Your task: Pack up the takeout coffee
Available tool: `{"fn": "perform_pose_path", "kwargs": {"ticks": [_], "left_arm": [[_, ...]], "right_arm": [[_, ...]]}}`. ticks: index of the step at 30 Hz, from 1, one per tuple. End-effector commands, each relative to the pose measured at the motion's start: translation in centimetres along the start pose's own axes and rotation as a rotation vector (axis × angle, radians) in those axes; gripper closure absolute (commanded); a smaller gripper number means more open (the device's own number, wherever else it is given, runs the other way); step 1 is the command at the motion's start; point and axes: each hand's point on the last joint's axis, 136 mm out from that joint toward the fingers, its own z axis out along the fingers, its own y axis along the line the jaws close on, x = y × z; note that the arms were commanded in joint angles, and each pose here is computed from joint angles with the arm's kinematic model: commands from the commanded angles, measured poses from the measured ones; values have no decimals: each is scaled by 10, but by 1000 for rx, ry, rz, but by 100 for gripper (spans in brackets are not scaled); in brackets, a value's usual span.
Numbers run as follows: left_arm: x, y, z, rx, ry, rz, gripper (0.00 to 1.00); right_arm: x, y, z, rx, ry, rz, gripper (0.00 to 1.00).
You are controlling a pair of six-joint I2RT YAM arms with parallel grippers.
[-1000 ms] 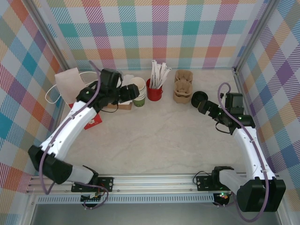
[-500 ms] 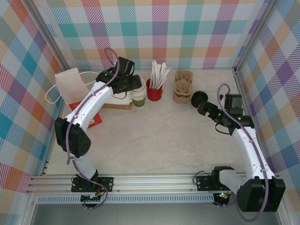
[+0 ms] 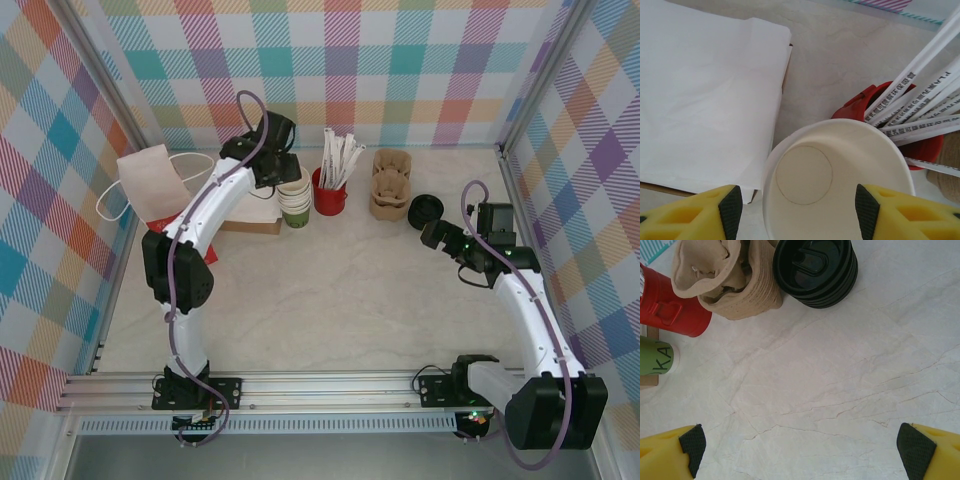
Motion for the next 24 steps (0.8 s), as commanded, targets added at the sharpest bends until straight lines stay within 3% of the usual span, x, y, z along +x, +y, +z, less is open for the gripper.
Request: {"fn": "perform_pose_path", "kwargs": {"ticks": [1, 5, 24], "left_arm": [[-7, 12, 1, -56, 0, 26, 38], [-6, 9, 9, -52, 16, 43, 41], [-5, 8, 15, -56, 35, 85, 80]], "right_arm": [[-1, -1, 4, -3, -1, 0, 0], [-2, -1, 5, -4, 1, 1, 0], [-4, 0, 7, -6, 9, 16, 0]]}}
